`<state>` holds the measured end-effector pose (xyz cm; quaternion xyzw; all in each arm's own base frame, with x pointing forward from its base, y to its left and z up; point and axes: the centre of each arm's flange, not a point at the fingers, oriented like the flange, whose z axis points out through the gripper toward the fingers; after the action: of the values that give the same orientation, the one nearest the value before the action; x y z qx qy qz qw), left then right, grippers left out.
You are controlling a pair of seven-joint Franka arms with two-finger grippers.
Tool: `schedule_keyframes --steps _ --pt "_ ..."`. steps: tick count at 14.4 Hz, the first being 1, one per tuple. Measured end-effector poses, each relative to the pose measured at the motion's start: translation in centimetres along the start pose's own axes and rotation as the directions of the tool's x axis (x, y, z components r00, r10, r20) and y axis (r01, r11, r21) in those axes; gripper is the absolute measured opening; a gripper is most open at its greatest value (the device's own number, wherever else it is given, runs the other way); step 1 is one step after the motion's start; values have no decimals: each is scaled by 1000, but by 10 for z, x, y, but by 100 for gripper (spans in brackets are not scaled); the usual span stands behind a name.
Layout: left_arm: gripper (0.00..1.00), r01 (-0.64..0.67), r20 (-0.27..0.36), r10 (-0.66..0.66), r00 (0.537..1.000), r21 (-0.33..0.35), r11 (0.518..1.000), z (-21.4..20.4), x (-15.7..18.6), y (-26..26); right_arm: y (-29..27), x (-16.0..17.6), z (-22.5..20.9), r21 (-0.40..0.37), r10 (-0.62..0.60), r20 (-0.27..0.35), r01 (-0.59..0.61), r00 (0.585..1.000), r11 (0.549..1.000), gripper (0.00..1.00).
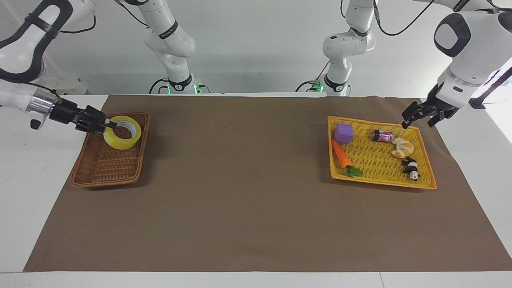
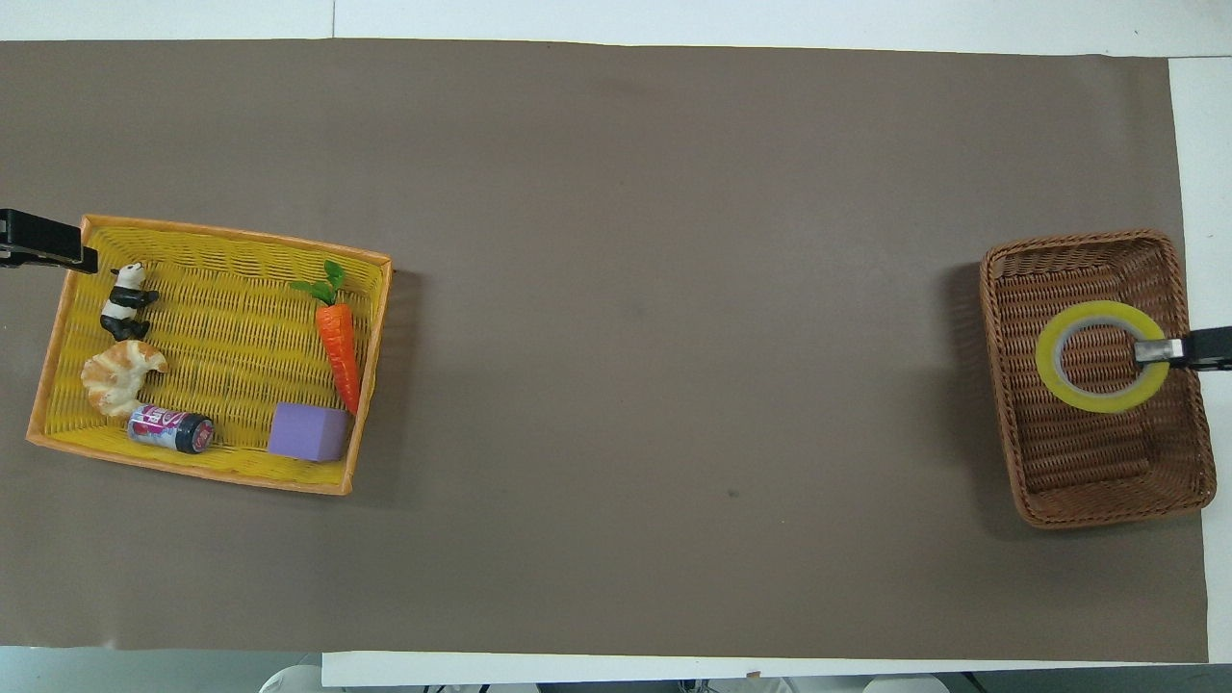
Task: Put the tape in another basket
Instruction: 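Lower the tape into the basket and open the right gripper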
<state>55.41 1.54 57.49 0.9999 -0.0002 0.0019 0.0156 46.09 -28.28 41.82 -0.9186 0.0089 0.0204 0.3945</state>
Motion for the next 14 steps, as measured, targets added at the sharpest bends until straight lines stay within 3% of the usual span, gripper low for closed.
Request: schedule_keyframes --steps 2,6,14 --pt "100 5 30 -5 1000 15 1000 -13 -5 -6 24 -10 1 6 -42 11 42 999 999 53" --pt "100 -7 103 2 995 49 999 -32 -16 -4 64 0 33 25 -115 41 114 992 993 53" --pt "100 -20 126 8 992 90 996 -25 -13 -4 86 2 47 -47 -153 51 156 987 987 53"
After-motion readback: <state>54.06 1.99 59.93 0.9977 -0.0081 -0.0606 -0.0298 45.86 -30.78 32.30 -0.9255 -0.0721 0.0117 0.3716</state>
